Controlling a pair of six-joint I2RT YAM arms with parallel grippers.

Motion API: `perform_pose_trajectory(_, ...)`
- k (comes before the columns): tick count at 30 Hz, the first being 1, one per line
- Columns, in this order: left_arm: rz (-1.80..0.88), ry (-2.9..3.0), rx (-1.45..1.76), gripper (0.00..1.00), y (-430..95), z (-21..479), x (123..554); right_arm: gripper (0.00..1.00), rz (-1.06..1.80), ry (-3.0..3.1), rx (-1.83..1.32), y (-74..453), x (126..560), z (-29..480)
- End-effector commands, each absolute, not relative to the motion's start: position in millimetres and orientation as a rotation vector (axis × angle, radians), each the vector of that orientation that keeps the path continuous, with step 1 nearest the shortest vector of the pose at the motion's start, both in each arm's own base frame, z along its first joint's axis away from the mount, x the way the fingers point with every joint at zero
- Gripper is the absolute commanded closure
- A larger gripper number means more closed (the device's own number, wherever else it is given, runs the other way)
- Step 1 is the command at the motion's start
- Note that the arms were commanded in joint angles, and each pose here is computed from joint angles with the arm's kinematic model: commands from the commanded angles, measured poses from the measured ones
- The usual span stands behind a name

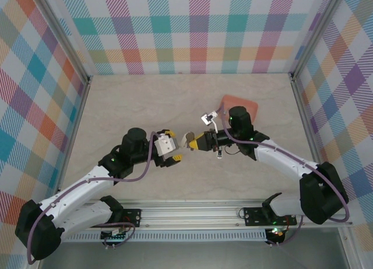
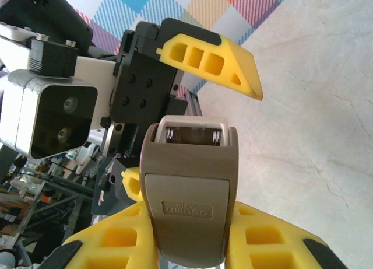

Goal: Load the staples into the stapler

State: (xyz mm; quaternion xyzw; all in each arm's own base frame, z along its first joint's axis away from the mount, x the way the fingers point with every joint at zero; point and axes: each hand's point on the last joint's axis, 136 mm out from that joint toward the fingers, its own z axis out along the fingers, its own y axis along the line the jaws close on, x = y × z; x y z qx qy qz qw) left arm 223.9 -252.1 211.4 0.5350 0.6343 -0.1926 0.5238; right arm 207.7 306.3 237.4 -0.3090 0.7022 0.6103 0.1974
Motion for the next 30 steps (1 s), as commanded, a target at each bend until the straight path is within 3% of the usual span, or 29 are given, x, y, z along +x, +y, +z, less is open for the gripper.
perform_pose_trajectory(1,-0.513,1.432,1.19,0.28,-259.5,240.8,224.9,1.0,1.767,1.914,-0.886,306.6,207.6,245.0)
perform_pose_trajectory(14,-0.557,1.403,1.159,0.4,-263.8,243.8,223.3,1.0,1.769,1.899,-0.881,307.7,210.1,248.5)
perform_pose_trajectory(21,-0.535,1.421,1.189,0.65,-262.7,242.8,223.5,0.99,1.767,1.906,-0.874,307.4,210.3,246.3)
perform_pose_trajectory(30,-0.539,1.431,1.204,0.82,-263.2,242.5,221.6,0.98,1.763,1.906,-0.863,307.4,212.3,247.4)
